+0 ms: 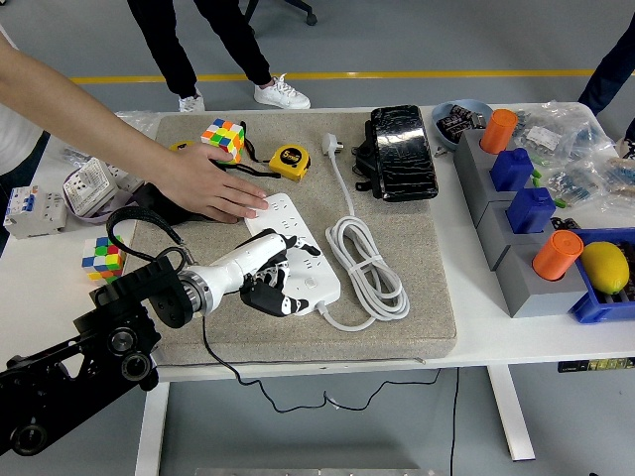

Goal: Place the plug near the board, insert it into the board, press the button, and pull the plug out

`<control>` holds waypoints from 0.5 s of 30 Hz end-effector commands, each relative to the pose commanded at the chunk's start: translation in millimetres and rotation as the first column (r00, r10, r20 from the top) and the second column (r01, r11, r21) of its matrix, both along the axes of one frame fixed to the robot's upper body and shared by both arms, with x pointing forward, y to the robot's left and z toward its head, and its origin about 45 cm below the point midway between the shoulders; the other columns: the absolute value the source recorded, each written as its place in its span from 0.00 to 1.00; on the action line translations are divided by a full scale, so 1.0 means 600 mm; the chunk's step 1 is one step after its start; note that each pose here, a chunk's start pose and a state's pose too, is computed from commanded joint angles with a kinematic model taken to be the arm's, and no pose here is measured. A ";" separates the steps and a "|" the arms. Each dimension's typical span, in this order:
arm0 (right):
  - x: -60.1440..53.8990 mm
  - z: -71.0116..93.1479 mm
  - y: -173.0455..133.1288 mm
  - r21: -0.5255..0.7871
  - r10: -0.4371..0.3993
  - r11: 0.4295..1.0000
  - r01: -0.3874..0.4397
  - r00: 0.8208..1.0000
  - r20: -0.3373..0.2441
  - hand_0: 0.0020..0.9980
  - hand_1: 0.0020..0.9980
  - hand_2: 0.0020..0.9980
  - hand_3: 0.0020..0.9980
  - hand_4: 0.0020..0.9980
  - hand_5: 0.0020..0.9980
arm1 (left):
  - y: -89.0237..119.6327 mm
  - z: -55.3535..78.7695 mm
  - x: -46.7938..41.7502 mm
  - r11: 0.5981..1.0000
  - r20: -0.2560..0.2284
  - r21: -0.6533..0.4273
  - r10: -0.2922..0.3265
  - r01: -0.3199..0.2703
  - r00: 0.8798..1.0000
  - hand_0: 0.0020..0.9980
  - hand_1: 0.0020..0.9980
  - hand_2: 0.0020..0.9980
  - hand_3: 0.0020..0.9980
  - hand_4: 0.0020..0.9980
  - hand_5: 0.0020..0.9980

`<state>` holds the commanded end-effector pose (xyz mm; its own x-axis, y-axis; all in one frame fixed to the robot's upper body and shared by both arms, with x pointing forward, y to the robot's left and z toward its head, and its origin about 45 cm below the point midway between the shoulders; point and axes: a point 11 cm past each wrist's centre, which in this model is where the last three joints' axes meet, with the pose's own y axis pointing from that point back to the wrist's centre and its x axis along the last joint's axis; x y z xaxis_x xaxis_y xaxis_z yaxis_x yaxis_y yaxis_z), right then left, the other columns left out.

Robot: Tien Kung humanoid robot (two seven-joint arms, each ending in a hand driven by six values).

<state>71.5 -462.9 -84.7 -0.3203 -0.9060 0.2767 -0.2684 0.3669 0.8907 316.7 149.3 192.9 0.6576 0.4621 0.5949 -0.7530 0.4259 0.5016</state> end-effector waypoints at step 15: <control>-0.001 0.000 0.000 0.002 -0.003 1.000 0.003 1.000 0.000 0.57 0.64 0.60 0.54 0.93 0.47 | 0.005 -0.048 0.002 0.997 -0.066 0.073 0.004 0.001 0.998 0.05 0.07 0.15 0.85 0.78 0.00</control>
